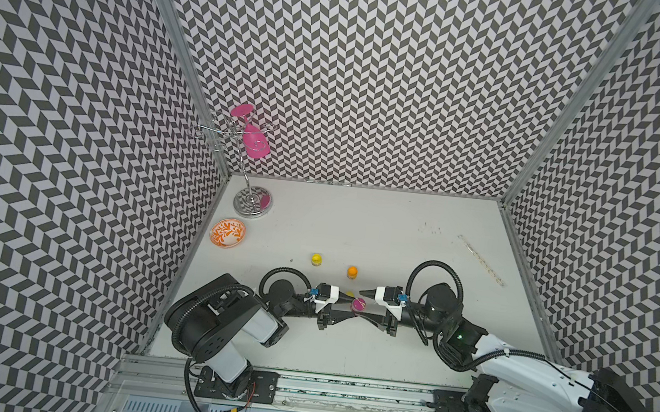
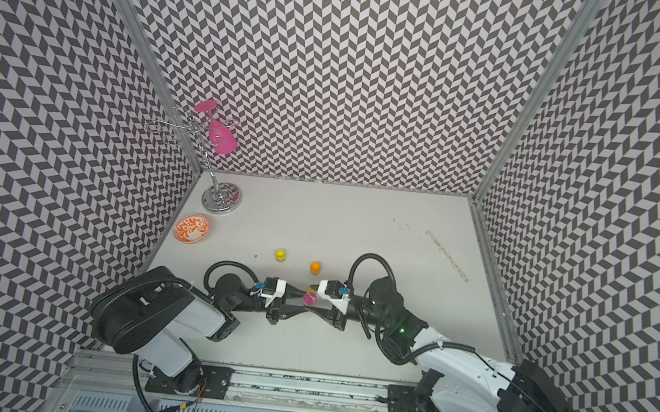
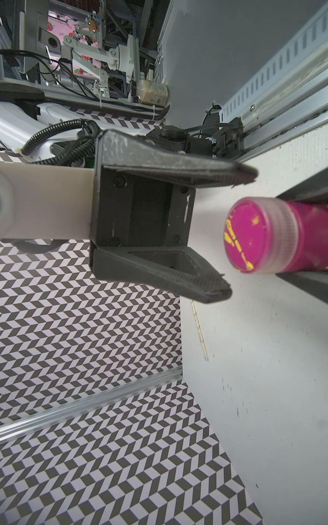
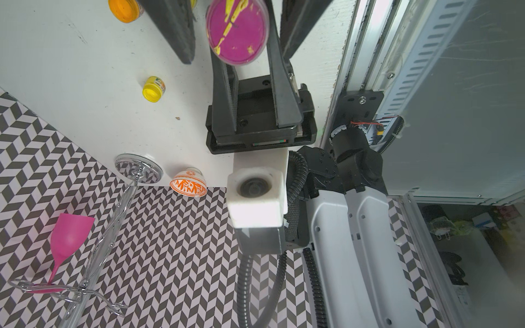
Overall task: Close the paint jar lid
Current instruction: Screw the lid onto the paint jar.
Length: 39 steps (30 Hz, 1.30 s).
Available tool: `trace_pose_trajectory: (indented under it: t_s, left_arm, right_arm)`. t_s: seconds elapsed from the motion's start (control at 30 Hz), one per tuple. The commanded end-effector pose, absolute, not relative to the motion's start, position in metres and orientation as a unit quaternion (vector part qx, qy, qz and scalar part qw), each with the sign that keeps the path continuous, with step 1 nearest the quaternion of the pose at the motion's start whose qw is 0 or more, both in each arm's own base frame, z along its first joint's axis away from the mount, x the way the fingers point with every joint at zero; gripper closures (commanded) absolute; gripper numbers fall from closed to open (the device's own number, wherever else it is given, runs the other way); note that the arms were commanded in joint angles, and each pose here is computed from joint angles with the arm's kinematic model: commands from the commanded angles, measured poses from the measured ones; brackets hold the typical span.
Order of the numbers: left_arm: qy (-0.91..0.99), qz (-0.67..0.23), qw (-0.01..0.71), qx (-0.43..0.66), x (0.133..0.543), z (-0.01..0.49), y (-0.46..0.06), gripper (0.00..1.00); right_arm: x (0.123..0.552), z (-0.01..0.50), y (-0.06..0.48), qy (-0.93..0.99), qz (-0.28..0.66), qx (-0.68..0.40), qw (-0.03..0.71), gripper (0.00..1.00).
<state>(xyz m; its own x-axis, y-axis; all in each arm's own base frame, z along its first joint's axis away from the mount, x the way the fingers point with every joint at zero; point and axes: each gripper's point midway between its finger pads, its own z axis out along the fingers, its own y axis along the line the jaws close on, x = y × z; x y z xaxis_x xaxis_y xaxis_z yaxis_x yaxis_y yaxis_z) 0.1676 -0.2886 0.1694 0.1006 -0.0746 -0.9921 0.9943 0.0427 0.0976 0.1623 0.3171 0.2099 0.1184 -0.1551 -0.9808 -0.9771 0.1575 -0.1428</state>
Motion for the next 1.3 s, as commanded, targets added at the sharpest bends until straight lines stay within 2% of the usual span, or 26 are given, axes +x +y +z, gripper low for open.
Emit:
trace_pose_trajectory:
  t_s: [0.0, 0.27, 0.43, 0.73, 0.87, 1.1, 1.27]
  left_arm:
    - [0.372, -0.473, 0.622, 0.501, 0.158, 0.213, -0.284, 0.71]
    - [0.374, -0.471, 0.622, 0.501, 0.158, 0.213, -0.285, 0.71]
    - [0.374, -0.47, 0.623, 0.502, 0.159, 0.213, -0.285, 0.71]
    - [0.376, -0.468, 0.623, 0.501, 0.159, 0.212, -0.285, 0.71]
    - [0.376, -0.468, 0.623, 0.502, 0.159, 0.212, -0.286, 0.71]
    - [0.381, -0.462, 0.63, 0.496, 0.162, 0.214, -0.285, 0.71]
    - [0.393, -0.432, 0.664, 0.466, 0.171, 0.224, -0.278, 0.71]
  right_arm:
    - [0.164, 0.23, 0.322, 0.514, 0.391, -0.523, 0.555, 0.52]
    - [0.166, 0.226, 0.325, 0.521, 0.394, -0.524, 0.547, 0.53]
    - [0.166, 0.226, 0.325, 0.522, 0.395, -0.523, 0.546, 0.6]
    - [0.167, 0.222, 0.328, 0.527, 0.396, -0.524, 0.539, 0.61]
    - [0.167, 0.223, 0.327, 0.526, 0.396, -0.523, 0.541, 0.69]
    - [0.172, 0.223, 0.327, 0.535, 0.391, -0.516, 0.543, 0.76]
    - [0.183, 0.22, 0.328, 0.566, 0.385, -0.486, 0.543, 0.83]
